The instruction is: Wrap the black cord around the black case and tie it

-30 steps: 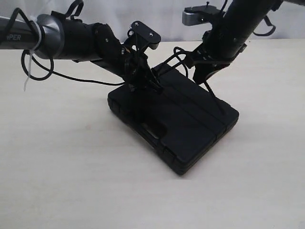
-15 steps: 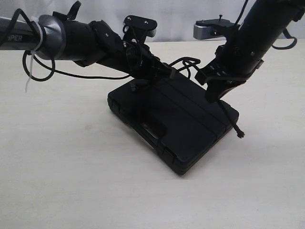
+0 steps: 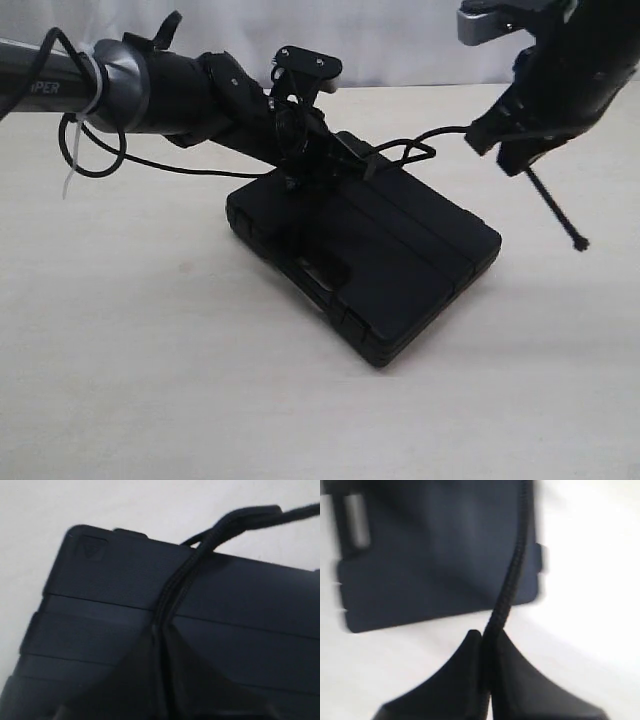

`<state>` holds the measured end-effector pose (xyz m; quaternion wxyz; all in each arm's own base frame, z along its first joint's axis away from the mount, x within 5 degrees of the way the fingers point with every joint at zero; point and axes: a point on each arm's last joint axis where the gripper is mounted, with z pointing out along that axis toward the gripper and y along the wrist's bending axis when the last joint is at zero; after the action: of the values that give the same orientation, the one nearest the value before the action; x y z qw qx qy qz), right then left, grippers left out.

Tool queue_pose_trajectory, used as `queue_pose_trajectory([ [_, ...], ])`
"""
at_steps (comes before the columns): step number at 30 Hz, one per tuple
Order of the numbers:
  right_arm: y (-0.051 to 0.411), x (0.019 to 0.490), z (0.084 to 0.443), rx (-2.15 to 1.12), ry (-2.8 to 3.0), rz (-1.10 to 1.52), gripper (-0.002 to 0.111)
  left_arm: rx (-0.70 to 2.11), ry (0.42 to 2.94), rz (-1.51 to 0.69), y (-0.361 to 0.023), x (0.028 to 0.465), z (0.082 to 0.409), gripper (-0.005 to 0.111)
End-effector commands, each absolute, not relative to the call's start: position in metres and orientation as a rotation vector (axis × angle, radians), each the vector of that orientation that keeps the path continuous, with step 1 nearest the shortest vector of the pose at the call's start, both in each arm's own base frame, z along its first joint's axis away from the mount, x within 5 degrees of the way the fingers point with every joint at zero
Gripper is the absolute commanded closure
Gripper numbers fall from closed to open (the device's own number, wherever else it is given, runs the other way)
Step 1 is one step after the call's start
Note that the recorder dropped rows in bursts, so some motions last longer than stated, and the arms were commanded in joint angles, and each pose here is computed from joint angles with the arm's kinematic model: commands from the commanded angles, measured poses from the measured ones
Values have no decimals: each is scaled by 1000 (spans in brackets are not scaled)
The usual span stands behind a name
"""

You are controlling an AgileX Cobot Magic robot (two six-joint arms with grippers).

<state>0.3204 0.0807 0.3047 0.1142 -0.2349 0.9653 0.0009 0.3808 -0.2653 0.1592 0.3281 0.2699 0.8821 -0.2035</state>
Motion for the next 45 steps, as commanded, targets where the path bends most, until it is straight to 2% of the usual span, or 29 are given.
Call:
queue_pose_trajectory([
  [1, 57, 318, 321, -513, 2786, -329, 104, 830, 2327, -551, -267, 374, 157, 107],
  [11, 35, 296, 365, -400, 2618, -548, 104, 1001, 2321, -507, -266, 369, 153, 107],
  [18, 35, 292, 369, -365, 2605, -535, 104, 964, 2303, -520, -266, 370, 161, 107],
  [21, 38, 293, 369, -363, 2598, -485, 104, 900, 2274, -589, -271, 369, 172, 107],
  [24, 40, 294, 369, -363, 2589, -458, 104, 1068, 2120, -643, -288, 357, 182, 107],
  [26, 40, 294, 369, -371, 2587, -460, 104, 1313, 1925, -664, -304, 342, 185, 107],
  [30, 40, 293, 369, -369, 2598, -453, 104, 1615, 1618, -554, -334, 320, 175, 107],
  [35, 41, 292, 368, -365, 2605, -426, 104, 1447, 1641, -356, -359, 318, 171, 107],
  [40, 42, 292, 368, -364, 2611, -418, 104, 1449, 1600, -352, -384, 321, 164, 107],
  [45, 42, 292, 368, -363, 2614, -419, 104, 1362, 1655, -232, -390, 339, 146, 107],
])
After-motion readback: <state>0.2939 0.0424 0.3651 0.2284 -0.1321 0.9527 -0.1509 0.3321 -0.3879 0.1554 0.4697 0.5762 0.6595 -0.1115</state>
